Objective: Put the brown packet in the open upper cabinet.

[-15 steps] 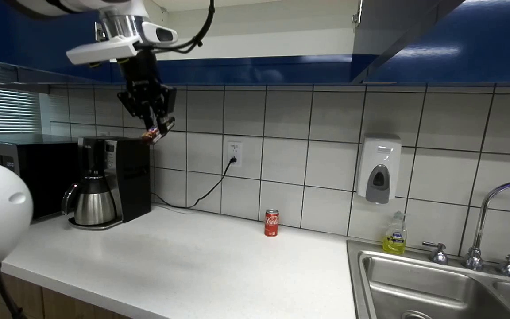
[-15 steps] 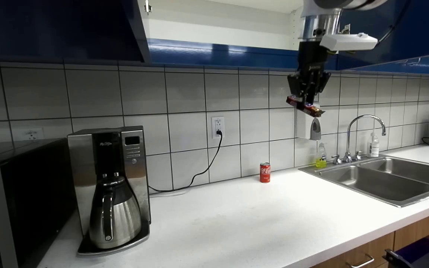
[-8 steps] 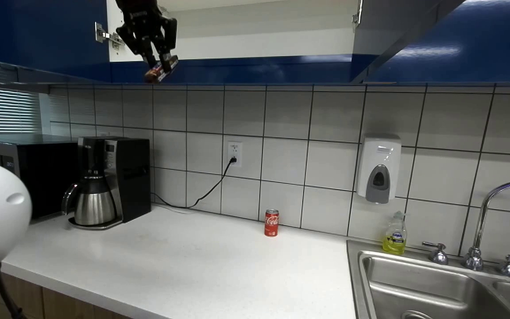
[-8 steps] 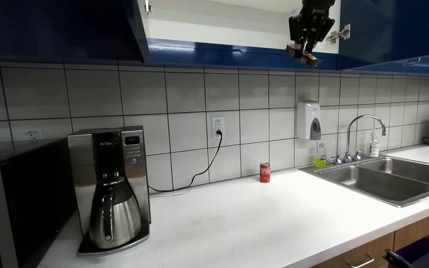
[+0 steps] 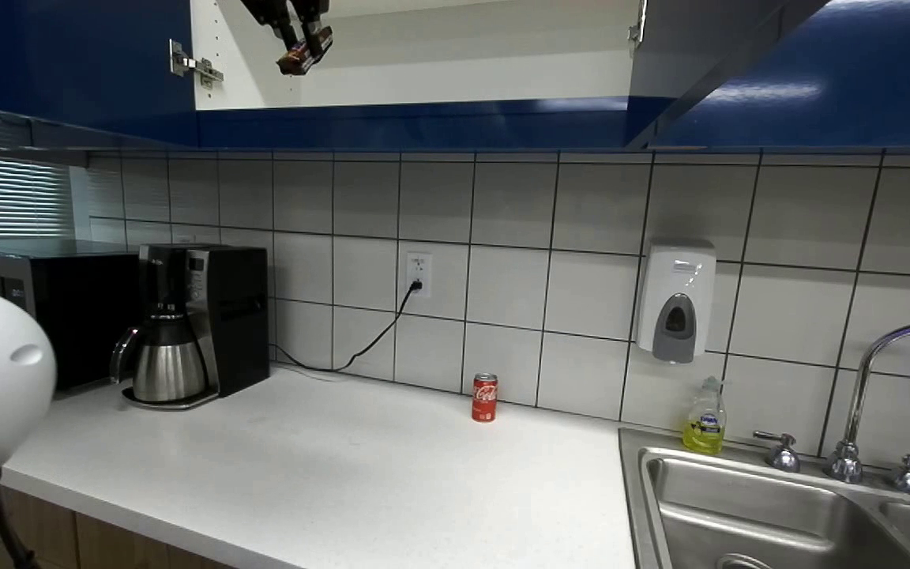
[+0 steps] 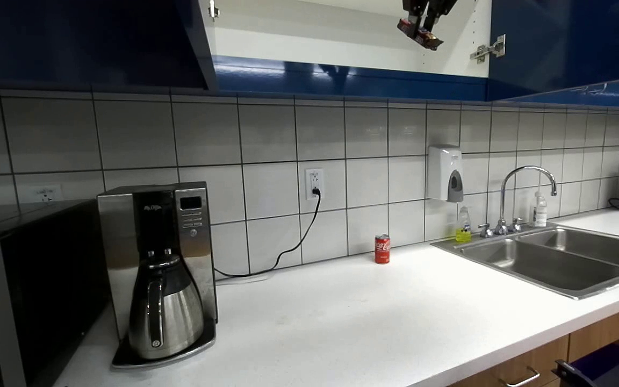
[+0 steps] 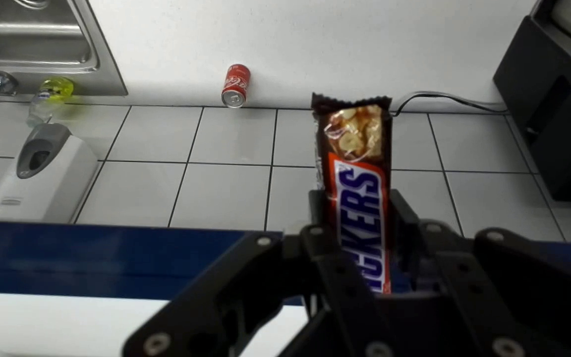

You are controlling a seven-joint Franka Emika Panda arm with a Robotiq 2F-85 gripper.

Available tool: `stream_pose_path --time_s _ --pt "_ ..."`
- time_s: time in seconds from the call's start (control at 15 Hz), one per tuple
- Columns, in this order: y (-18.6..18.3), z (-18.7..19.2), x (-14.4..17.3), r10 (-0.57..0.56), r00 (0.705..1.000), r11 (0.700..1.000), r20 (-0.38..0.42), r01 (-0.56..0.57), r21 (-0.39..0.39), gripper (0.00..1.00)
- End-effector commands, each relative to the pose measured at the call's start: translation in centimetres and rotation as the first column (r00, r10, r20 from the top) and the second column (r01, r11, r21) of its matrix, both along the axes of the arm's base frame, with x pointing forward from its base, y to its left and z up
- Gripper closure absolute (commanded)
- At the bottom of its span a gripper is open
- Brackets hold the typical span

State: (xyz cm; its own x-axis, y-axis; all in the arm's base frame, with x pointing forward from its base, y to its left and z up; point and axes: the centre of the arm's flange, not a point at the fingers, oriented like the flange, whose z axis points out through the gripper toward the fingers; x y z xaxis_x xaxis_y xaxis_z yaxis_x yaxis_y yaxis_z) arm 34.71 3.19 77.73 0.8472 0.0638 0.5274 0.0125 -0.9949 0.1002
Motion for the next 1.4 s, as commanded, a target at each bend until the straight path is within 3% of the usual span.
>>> stream_pose_path --time_s 0.0,0.47,0.93,1.33 --pt "1.0 3.4 4.9 -0.042 0.999 0.999 -0.027 0.043 0.007 0.92" --pt "2.1 4.4 11.3 -0.070 0.995 0.997 -0.071 0.072 0.028 0.92" --pt "2.0 5.4 14.0 -0.111 0.982 0.992 -0.152 0.119 0.046 0.92" --pt "1.9 6.3 16.6 -0.177 0.978 0.981 -0.109 0.184 0.055 0.92"
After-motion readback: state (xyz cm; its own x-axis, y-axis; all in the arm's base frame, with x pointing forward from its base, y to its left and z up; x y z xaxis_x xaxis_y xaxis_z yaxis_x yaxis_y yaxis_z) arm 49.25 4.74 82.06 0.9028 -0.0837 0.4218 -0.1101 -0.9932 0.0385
